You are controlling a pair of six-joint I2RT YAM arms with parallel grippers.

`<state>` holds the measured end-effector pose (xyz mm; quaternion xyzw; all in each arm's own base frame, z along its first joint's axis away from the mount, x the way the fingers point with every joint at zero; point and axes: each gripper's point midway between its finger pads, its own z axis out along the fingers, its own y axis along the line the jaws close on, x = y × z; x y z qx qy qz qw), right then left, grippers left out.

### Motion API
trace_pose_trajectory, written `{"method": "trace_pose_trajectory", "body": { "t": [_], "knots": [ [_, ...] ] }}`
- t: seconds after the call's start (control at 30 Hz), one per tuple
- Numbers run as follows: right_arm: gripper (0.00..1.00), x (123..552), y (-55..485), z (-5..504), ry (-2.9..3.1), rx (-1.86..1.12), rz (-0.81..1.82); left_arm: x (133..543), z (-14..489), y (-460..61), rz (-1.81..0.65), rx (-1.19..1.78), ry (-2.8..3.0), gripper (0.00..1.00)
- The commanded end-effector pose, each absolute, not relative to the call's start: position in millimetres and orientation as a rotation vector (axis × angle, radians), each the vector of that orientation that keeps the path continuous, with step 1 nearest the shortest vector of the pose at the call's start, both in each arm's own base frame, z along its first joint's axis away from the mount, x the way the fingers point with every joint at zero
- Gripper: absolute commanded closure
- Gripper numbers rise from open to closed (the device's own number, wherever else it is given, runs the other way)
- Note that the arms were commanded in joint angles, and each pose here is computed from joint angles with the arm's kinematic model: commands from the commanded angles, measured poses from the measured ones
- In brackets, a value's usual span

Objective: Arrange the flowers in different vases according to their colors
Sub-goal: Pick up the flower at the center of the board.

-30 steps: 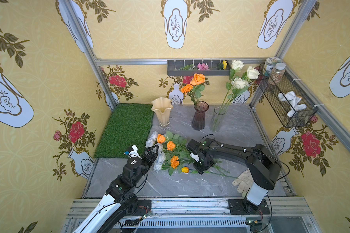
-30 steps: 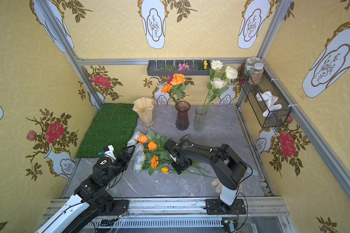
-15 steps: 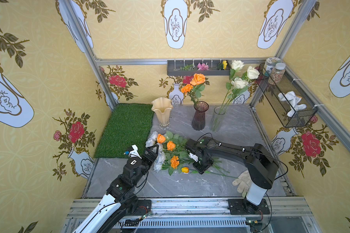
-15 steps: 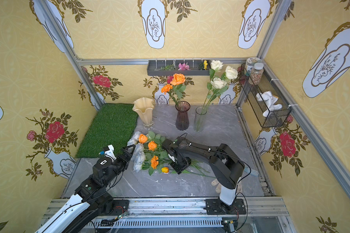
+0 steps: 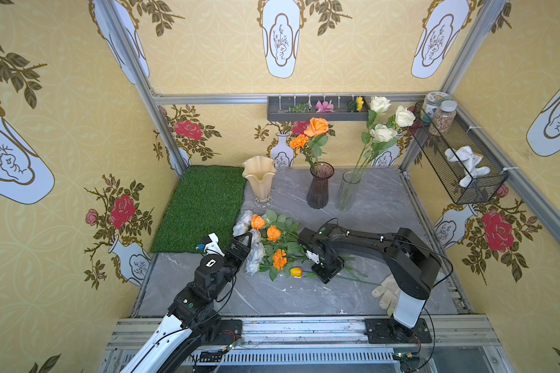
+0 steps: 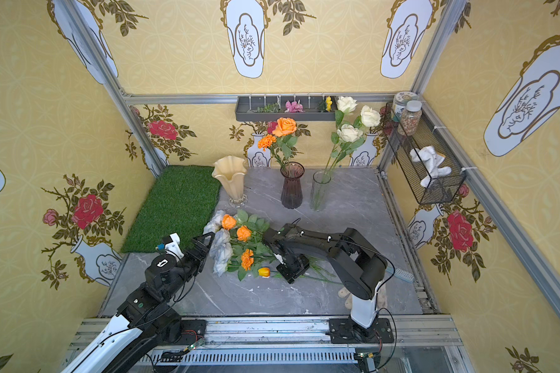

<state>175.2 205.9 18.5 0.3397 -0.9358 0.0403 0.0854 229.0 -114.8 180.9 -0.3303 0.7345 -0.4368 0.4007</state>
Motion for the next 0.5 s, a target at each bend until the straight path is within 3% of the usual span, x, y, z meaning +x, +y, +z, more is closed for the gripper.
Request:
{"method": "trace_pose_trajectory", "body": {
  "t": [0.0,0.17,0.37,0.47],
  "knots": [
    [0.47,182,203,12,-2.796,1.031,0.186,228,179,-113,-1.100,-0.844,1.854,0.00],
    [0.54,179,206,4,-2.752,1.078,0.249,226,179,-110,-1.102,-0.851,1.844,0.00],
    [0.83,157,214,-3,-2.635,1.233,0.392,224,179,-109,-1.103,-0.855,1.842,0.00],
    [0.90,152,214,-1,-2.609,1.277,0.481,224,179,-107,-1.105,-0.861,1.835,0.00]
  ]
}}
